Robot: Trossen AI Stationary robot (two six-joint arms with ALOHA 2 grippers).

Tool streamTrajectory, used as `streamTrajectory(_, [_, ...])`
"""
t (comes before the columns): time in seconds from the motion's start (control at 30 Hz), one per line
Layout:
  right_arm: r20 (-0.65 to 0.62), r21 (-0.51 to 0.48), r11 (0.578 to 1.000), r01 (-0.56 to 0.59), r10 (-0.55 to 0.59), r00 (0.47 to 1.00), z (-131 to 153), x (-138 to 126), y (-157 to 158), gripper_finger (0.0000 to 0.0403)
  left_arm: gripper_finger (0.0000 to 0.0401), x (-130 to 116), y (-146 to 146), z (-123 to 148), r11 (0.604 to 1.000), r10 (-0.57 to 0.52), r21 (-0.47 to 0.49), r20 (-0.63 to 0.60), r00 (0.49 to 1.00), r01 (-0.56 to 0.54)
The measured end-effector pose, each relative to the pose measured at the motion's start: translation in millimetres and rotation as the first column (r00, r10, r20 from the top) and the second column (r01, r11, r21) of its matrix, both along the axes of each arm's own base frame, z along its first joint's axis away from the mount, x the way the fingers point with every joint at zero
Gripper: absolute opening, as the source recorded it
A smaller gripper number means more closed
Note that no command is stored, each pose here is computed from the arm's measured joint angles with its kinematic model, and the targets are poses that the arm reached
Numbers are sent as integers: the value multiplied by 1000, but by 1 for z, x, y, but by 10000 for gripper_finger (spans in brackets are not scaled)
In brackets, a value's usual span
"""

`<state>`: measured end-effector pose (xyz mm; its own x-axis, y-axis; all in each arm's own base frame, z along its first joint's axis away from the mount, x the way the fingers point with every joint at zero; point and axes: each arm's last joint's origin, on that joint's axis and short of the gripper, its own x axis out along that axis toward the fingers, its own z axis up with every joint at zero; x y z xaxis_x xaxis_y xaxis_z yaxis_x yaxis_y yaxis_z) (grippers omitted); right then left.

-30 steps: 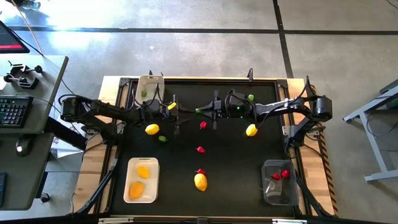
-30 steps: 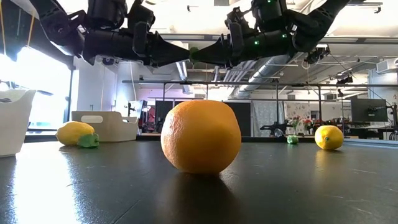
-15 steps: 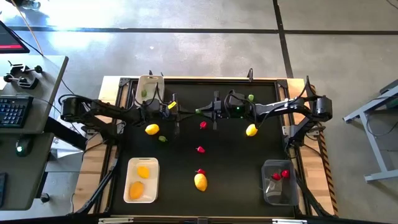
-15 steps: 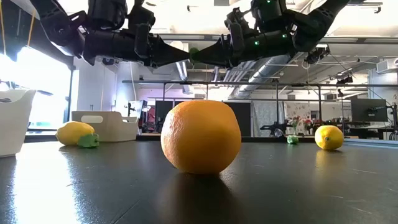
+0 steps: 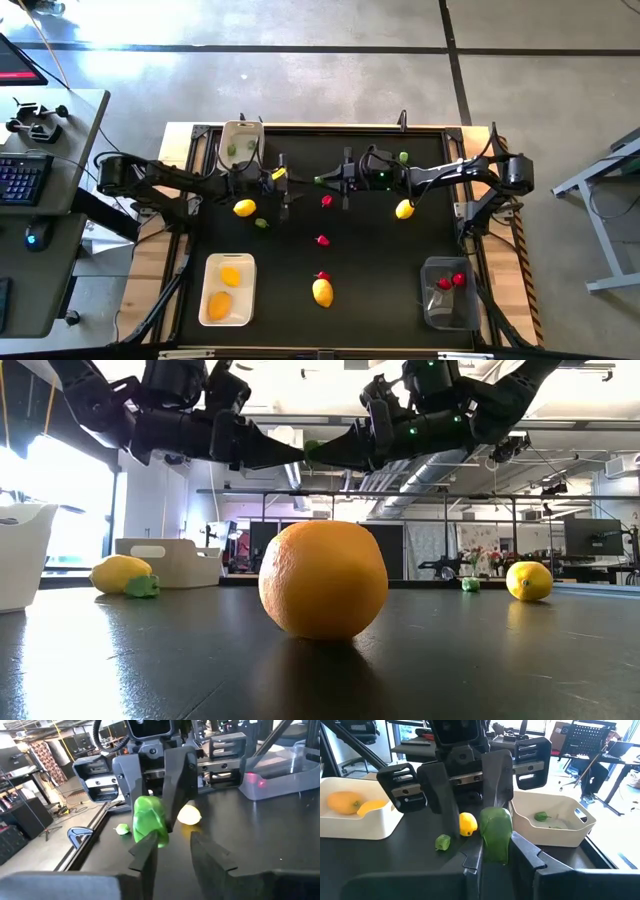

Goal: Sort produce into baskets
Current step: Put the green chili pepper into the gray bin

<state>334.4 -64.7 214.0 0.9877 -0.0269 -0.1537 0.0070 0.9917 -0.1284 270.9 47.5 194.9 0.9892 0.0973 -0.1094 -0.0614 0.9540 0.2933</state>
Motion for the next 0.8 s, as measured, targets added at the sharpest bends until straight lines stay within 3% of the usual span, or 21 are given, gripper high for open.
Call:
streamTrajectory(0.27, [6, -1, 1000, 4, -4, 1000, 1, 0, 0, 48, 141, 1, 0, 2, 1000, 1, -29, 8, 1000, -1])
streamTrajectory(0.8, [-9, 4, 1000, -4, 4, 1000, 6, 4, 4, 48, 92, 1, 0, 4, 999, 10, -38, 30, 999, -9])
